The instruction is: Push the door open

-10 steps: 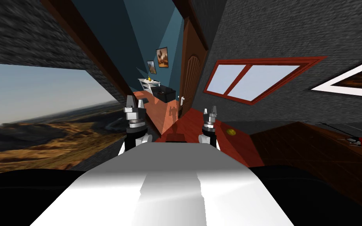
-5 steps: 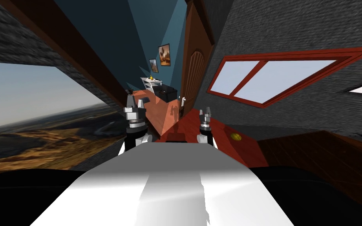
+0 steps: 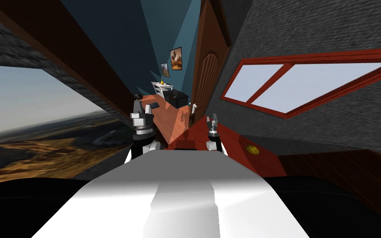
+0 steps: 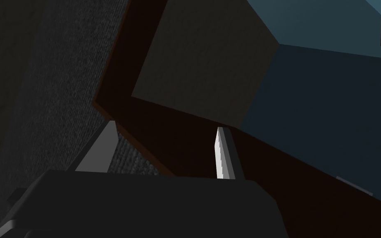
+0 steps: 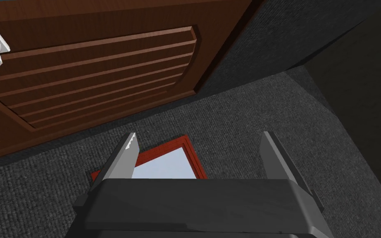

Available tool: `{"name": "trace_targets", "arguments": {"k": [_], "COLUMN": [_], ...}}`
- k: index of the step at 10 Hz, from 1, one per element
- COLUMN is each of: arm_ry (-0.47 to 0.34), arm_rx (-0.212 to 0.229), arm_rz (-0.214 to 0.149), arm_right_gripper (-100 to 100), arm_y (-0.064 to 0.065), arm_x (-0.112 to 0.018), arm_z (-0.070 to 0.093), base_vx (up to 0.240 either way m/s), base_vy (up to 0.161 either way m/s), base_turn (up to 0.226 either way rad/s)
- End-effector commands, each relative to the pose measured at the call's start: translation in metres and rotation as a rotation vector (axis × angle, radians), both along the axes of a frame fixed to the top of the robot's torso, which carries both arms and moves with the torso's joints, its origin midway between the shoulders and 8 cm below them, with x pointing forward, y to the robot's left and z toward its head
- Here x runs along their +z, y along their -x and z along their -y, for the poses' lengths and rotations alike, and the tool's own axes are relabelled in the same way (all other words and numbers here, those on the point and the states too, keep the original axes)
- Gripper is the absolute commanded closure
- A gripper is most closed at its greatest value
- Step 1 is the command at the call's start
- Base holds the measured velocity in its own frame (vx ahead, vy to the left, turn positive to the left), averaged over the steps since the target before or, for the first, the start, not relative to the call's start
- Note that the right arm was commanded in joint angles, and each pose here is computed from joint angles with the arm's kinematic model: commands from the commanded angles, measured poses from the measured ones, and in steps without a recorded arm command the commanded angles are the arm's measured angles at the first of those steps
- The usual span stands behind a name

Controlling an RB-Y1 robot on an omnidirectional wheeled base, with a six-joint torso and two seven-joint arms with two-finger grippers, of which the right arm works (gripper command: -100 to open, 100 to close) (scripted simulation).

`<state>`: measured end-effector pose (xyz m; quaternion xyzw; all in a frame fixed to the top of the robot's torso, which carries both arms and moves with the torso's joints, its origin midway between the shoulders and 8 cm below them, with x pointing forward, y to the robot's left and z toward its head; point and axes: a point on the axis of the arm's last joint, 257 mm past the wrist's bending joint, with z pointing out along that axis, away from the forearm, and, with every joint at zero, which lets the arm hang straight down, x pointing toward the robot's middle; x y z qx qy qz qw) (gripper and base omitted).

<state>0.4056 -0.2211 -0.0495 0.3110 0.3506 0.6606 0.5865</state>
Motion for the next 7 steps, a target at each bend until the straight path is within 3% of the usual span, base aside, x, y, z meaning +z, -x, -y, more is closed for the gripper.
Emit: {"name": "trace_targets", "arguments": {"k": [1, 7], "arm_ry": [-0.001, 0.007], "arm_rx": [0.027, 0.133], "arm_rz": [-0.02, -0.108], "arm_right_gripper": [-100, -100], "arm_y": [-0.004, -0.023], "arm_x": [-0.01, -0.053], "arm_z": [-0.006, -0.025], "base_vx": [0.088, 0.11], "base_vy": [-0.073, -0.067], "base_turn": [0.087, 0.106]}}
